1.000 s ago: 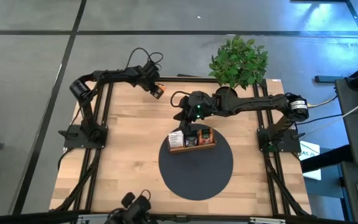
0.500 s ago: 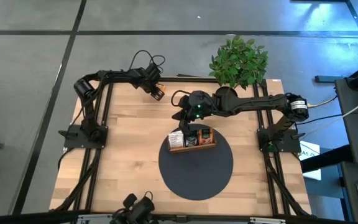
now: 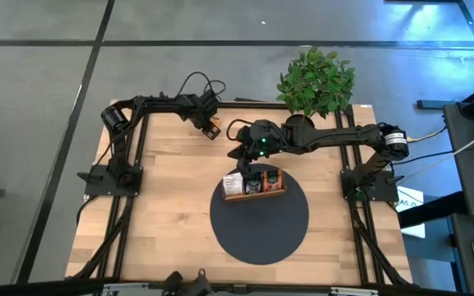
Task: Pick & Place Tea
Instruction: Put the orange tea bag into the right section of the wooden organizer
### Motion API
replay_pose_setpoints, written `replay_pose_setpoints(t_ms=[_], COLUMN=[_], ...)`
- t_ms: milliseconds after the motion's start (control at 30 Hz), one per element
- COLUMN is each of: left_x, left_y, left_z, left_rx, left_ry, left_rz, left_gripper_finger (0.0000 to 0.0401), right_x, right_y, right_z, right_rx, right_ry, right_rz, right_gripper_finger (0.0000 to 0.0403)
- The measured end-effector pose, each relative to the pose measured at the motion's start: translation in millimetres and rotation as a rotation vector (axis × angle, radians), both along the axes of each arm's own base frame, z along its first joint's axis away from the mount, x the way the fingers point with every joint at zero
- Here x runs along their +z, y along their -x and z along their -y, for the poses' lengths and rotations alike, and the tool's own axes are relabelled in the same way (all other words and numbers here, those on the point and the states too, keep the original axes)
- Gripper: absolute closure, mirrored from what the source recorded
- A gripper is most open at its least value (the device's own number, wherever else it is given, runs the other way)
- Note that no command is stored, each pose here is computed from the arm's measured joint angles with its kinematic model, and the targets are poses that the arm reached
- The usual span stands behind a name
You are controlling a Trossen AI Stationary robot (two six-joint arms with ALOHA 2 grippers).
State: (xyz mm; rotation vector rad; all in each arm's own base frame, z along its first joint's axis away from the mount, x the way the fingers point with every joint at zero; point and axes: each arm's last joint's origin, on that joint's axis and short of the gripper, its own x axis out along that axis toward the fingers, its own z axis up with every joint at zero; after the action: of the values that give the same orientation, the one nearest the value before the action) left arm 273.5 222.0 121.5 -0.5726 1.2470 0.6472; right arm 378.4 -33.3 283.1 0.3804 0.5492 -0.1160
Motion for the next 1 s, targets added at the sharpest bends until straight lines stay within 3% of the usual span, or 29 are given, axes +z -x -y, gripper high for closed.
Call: replay_pose_setpoints(t_ms=[500, 1000], left_x=[2.4, 16.5], left_y=[-28.6, -22.3], left_z=[95.7, 195.3], left_rx=[-0.094, -0.11], left_ry=[0.009, 0.083], left_rz=[-0.263, -0.372], left_gripper_finger=[0.0285, 0.0286], right_x=[-3.5, -3.6], right_y=[0.7, 2.5], right_z=[-37.4, -70.0], right_rx=[0.074, 0.162], right_ry=[-0.039, -0.035], right_rz=[-0.044, -0.046], right_gripper_finger=[0.0384, 0.0384])
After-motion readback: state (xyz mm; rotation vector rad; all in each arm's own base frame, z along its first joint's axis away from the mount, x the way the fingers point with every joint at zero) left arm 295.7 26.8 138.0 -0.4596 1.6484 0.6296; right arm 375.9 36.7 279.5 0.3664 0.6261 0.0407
